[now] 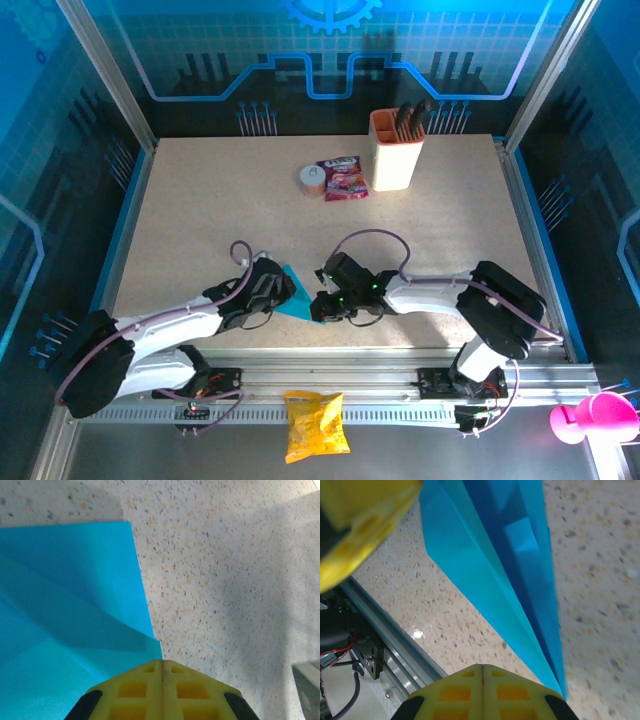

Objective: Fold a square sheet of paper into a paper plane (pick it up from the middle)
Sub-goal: Fourth fold the wing at the center of the table.

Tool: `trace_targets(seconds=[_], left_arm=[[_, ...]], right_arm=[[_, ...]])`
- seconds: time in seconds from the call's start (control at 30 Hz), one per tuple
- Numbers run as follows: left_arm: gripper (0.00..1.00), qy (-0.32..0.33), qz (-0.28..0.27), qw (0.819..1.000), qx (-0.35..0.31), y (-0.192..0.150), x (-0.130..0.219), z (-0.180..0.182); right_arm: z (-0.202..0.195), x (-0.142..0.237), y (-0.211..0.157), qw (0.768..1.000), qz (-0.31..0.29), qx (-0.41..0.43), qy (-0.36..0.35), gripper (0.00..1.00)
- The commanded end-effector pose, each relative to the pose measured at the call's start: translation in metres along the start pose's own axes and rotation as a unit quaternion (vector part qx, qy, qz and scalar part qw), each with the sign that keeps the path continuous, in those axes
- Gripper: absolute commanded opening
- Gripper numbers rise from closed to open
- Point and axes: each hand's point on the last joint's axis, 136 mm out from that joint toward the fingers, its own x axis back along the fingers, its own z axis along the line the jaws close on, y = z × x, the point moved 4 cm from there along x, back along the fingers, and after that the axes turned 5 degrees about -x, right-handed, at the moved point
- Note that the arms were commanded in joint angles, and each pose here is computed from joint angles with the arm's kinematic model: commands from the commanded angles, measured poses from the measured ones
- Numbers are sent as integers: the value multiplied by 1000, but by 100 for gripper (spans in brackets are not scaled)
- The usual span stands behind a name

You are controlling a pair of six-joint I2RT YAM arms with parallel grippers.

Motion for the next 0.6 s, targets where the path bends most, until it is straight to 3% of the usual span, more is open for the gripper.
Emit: trace_targets(seconds=[0.0,0.57], left_arm=[[4,-12,15,1000,16,-11,1,-1],[3,-14,46,998,52,-39,-20,-1]], right_arm=[[2,-6,8,1000,4,5,11,0],[-38,-24,2,999,24,-31,-24,0]])
